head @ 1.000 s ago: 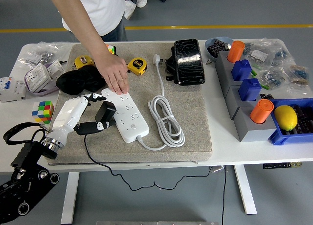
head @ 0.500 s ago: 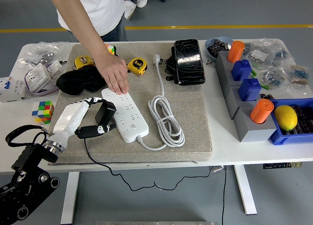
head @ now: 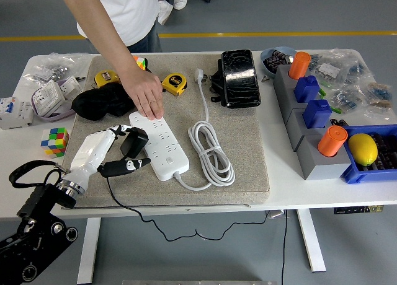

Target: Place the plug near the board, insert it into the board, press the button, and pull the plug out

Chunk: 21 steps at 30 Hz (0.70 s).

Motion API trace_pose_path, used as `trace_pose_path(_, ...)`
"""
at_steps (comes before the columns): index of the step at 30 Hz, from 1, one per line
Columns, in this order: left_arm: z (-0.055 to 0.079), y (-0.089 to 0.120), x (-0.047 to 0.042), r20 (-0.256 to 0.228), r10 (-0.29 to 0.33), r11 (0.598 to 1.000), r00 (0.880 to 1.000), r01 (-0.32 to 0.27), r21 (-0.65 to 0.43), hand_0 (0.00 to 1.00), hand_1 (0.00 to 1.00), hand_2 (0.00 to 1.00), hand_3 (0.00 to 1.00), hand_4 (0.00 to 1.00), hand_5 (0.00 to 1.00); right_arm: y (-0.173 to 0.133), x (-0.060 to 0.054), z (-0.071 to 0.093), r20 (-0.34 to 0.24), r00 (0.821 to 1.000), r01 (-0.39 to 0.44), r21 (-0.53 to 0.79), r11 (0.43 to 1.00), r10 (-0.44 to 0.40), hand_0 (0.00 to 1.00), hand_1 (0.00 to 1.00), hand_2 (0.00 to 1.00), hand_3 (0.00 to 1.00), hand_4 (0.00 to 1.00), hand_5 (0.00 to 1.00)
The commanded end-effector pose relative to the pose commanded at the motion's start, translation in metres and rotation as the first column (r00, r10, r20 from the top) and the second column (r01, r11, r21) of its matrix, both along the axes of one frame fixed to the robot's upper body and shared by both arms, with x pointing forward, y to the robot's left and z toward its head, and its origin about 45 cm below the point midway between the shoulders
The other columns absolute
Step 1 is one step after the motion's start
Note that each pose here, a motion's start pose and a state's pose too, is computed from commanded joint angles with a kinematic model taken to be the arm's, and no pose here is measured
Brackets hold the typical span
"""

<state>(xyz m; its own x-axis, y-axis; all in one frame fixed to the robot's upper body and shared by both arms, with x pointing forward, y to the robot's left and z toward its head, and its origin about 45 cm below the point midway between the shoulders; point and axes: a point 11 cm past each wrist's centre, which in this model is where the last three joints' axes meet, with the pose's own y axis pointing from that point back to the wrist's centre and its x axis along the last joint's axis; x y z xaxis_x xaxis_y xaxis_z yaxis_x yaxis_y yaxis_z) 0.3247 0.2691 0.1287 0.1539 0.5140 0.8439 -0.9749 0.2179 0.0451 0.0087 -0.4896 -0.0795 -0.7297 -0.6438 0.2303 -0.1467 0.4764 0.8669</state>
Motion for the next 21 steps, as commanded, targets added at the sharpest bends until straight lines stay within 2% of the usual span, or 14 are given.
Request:
trace_pose_path(10, 0.004, -0.011, 0.0015, 0.006, -0.040, 0.999, 0.999, 0.040, -0.001, 0.572, 0.667, 0.682, 0.705, 0.998, 0.601, 0.001, 0.000, 0.000, 0.001, 1.000, 0.003, 0.001, 1.000, -0.003, 0.548, 0.638, 0.588, 0.518, 0.879, 0.414)
trace_pose_path(21, 0.009, -0.021, 0.0096, 0.011, -0.064, 0.998, 0.998, 0.064, 0.018, 0.563, 0.659, 0.678, 0.709, 0.998, 0.600, 0.002, 0.000, -0.001, 0.003, 1.000, 0.004, 0.002, 1.000, -0.004, 0.550, 0.638, 0.587, 0.518, 0.878, 0.413)
